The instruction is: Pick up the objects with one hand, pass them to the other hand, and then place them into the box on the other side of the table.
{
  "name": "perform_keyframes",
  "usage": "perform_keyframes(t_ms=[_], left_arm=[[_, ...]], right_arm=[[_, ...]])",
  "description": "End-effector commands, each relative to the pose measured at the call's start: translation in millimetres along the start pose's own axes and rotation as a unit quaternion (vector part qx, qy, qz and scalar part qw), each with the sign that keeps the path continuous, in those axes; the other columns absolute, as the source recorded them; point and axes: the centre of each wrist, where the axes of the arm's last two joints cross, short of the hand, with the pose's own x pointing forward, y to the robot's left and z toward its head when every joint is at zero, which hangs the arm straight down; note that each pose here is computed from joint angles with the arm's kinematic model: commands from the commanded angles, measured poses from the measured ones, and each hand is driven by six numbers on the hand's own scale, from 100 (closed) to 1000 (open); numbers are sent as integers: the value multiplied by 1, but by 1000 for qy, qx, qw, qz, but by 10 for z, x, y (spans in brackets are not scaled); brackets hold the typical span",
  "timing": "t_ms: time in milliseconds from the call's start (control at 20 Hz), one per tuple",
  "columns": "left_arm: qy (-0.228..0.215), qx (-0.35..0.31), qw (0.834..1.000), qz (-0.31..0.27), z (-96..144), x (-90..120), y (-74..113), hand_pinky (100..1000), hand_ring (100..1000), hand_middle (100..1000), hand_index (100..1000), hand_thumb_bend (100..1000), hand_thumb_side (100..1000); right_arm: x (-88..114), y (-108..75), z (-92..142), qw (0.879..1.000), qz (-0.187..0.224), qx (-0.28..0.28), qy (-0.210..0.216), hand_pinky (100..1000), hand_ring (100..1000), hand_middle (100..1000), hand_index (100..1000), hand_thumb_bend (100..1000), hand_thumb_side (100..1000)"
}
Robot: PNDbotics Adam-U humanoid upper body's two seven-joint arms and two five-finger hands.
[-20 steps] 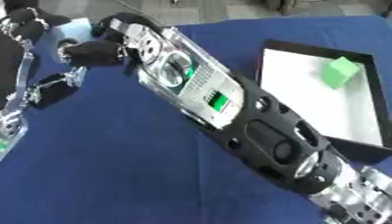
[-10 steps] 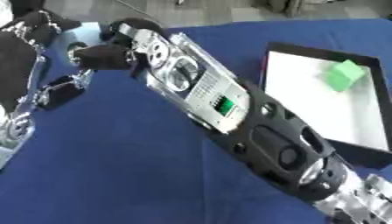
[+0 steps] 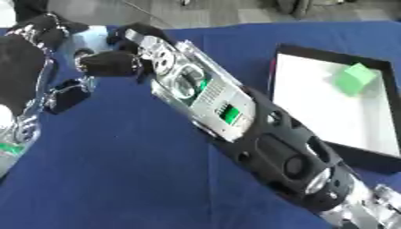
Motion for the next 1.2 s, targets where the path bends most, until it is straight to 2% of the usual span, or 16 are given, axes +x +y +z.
perform_keyframes(t_ms=[50, 800, 1200], left_arm=[[-21, 26, 999, 7, -116, 134, 108, 562, 527, 527, 553, 100, 100], [-34, 28, 999, -7, -132, 232, 118, 544, 521, 522, 553, 100, 100], [-31, 21, 999, -32, -112, 235, 95, 522, 517, 519, 552, 112, 100]], right_arm=[[150, 83, 34, 1000, -2, 4, -28, 666, 865, 787, 911, 100, 497], [164, 146, 72, 999, -11, 4, -37, 669, 869, 790, 915, 100, 471], [128, 78, 94, 999, -4, -8, -34, 680, 882, 802, 924, 100, 477]])
